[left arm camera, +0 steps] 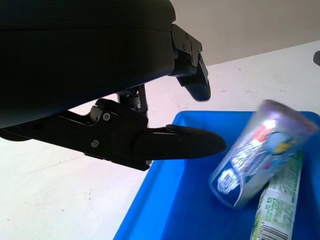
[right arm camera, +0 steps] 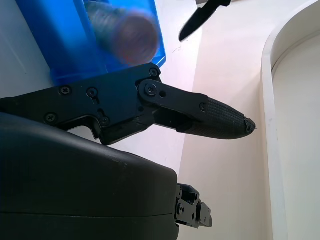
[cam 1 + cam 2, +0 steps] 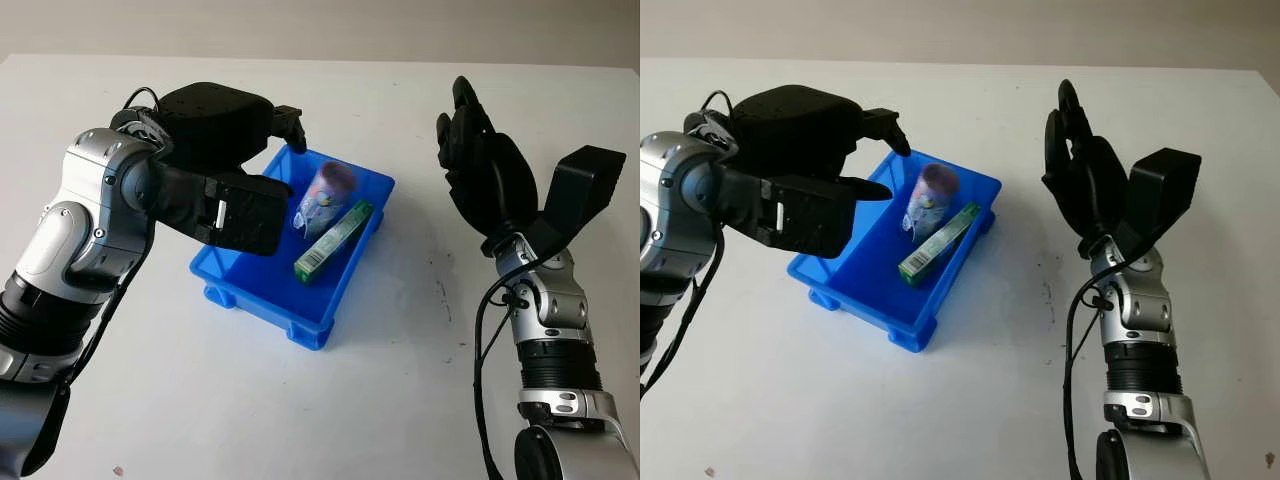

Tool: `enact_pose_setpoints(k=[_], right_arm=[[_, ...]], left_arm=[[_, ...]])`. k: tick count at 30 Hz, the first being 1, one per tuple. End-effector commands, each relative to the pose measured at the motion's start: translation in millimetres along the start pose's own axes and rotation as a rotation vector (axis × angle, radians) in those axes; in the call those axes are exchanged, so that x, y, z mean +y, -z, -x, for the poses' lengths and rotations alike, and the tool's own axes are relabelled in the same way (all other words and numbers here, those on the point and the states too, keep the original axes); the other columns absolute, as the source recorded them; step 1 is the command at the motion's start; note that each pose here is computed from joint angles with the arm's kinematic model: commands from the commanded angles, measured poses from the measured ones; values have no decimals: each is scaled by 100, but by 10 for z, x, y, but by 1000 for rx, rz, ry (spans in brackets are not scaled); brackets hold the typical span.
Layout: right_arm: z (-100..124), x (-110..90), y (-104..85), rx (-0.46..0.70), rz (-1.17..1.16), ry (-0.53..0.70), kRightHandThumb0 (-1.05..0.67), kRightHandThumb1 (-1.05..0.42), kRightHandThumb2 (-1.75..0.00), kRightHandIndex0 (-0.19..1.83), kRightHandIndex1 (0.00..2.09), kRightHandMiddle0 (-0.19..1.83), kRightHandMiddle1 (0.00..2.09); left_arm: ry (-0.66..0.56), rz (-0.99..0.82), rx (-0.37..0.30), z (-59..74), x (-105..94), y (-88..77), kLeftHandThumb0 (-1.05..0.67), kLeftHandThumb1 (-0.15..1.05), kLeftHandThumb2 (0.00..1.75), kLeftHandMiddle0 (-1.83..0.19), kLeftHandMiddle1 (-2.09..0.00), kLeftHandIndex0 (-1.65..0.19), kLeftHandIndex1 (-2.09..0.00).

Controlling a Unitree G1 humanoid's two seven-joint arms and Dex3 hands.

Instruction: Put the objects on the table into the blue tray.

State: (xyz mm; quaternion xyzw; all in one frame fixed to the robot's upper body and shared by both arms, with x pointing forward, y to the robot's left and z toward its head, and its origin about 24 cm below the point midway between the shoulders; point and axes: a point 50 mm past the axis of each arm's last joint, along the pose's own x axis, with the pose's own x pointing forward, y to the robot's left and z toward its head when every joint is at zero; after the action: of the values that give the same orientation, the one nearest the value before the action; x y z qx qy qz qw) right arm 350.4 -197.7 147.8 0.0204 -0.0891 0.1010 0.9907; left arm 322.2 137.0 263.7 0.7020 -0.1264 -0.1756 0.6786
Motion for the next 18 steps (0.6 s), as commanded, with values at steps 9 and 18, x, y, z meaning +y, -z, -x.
enact_pose_setpoints(k=[9, 18], right_arm=[[-1, 8, -22, -16, -4, -1, -71, -105, -70, -19, 0, -19, 0], [-18, 2, -34, -22, 3, -7, -71, -105, -69, -19, 0, -19, 0]], left_arm=[[-51, 4, -41, 44, 66, 7, -69, 105, 45, -14, -3, -3, -6], [-193, 343, 17, 56, 146, 273, -74, 105, 55, -4, -3, 1, -4]])
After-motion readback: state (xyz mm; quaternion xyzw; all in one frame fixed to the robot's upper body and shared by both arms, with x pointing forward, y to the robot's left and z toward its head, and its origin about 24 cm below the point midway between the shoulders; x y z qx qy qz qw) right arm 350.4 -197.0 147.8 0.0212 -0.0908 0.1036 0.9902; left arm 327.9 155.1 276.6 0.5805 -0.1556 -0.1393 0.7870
